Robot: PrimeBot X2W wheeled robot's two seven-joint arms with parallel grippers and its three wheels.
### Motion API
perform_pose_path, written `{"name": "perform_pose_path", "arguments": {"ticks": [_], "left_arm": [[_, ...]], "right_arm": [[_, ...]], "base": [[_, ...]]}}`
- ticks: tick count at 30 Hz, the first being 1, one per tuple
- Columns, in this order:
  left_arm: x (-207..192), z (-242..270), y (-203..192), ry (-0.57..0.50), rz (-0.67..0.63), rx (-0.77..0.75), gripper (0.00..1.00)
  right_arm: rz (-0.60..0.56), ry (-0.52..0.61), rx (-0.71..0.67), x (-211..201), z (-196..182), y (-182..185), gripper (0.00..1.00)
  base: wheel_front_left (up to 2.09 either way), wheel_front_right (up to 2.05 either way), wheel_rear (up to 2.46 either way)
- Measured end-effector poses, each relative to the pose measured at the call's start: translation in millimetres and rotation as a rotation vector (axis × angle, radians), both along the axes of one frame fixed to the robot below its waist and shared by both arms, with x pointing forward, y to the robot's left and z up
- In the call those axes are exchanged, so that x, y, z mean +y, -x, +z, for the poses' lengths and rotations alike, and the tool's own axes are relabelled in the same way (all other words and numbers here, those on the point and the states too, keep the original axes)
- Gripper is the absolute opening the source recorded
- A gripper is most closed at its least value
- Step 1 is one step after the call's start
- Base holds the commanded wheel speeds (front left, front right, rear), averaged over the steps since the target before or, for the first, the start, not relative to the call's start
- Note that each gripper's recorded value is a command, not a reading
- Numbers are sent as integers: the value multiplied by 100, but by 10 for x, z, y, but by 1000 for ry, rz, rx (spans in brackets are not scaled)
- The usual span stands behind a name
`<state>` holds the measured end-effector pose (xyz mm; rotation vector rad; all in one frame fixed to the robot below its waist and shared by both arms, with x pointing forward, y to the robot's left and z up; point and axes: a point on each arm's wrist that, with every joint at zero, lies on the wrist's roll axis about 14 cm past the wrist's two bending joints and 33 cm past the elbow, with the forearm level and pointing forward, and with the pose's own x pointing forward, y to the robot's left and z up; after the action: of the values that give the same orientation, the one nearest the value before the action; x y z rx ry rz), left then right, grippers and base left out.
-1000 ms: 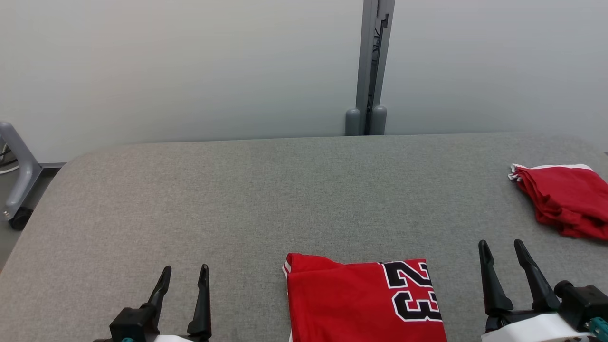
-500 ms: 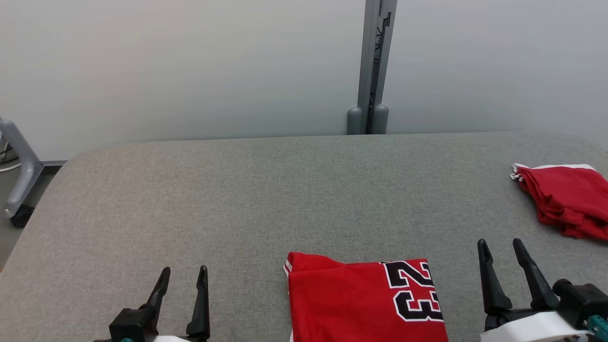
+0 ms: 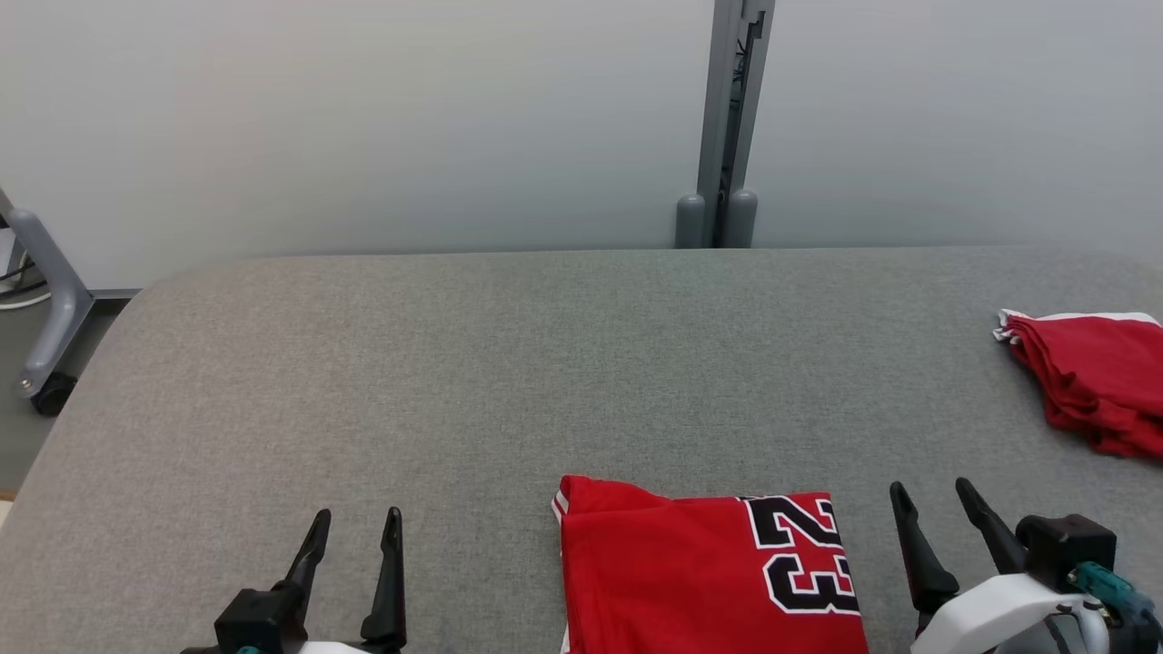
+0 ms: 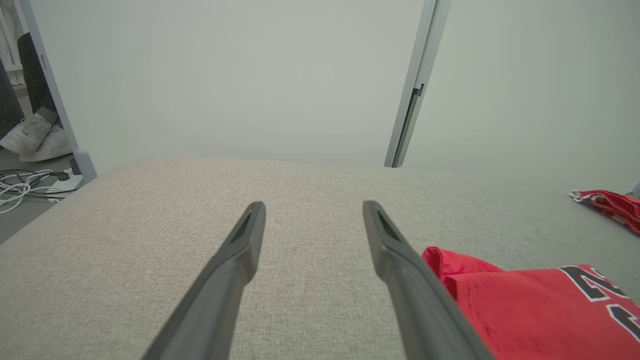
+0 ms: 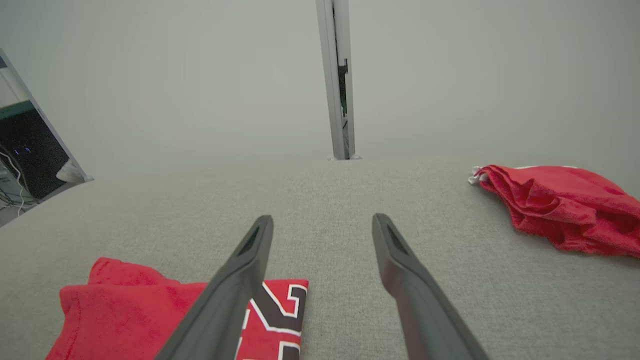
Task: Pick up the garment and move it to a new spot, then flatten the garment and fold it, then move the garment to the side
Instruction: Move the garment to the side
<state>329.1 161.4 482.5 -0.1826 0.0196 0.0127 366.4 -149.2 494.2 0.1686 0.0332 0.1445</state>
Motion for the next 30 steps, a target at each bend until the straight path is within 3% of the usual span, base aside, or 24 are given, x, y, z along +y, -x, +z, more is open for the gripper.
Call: {"name": "perform_pose_path", "arguments": {"ticks": [4,9,26,27,28,30], "left_arm": [[47,-52,18,2,17,16,100],[107,-127,40,0,37,40,100],[281,-225,114,-17,90,73,100],[282,-226,117,-16,90,73,100],[286,-225,118,-17,91,73,100],[285,-220,119,-17,91,71,100]], "right_arm": [[60,41,229,33,-443,-7,100],[136,3,438,184,-841,80,100],[283,-55,673,543,-1228,50,100],[290,-54,677,562,-1231,46,82],[293,-53,678,572,-1235,42,52],[302,-48,680,594,-1241,43,31]], "base": [[0,0,0],[0,0,0],[0,0,0],[0,0,0],[0,0,0],[0,0,0]]}}
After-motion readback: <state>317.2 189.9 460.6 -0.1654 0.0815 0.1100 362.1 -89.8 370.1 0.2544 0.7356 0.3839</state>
